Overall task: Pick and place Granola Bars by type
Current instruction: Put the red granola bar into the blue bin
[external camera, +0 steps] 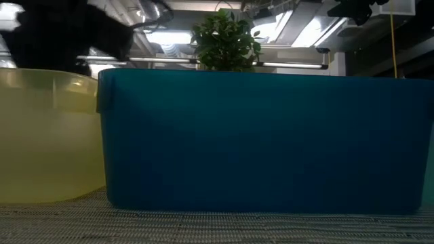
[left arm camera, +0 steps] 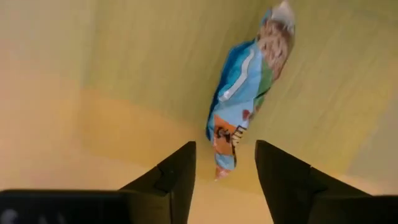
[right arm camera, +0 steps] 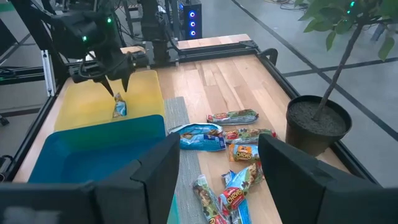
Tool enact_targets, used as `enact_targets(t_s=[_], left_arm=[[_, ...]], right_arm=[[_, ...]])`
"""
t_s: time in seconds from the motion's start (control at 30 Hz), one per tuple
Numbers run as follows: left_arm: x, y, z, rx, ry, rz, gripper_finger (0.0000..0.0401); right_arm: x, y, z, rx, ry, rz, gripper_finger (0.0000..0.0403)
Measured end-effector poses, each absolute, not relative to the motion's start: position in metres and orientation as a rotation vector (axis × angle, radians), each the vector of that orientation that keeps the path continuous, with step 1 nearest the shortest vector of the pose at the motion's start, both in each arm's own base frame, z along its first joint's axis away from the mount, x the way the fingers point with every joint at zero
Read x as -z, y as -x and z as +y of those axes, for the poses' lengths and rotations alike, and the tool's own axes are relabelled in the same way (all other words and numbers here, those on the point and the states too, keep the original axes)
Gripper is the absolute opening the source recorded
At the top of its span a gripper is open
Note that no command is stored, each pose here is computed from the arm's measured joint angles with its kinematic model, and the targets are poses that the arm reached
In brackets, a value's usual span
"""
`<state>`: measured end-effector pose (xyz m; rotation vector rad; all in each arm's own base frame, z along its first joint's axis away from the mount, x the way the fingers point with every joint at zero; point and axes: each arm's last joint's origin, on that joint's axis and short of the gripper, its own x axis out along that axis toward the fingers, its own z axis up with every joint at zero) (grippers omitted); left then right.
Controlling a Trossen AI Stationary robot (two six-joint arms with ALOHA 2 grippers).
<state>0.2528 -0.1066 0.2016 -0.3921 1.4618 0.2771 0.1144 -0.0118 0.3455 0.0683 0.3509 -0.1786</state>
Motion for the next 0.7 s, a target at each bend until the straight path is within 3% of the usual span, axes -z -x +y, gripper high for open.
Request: enact_targets(t_s=[0.43, 0.7], left_arm=[[-0.291, -0.281, -0.055, -0.408, 0.216, 1.339, 0.0187], [-0.329, -0.292, -0.007, -0.534, 0.306, 1.179, 0.0187]], right_arm=[[-0.346, -0.114, -0.012, 0.179, -0.067, 0.351, 0.0220], [-0.346, -0.114, -0.012, 0.180, -0.073, 0.350, 0.0220]])
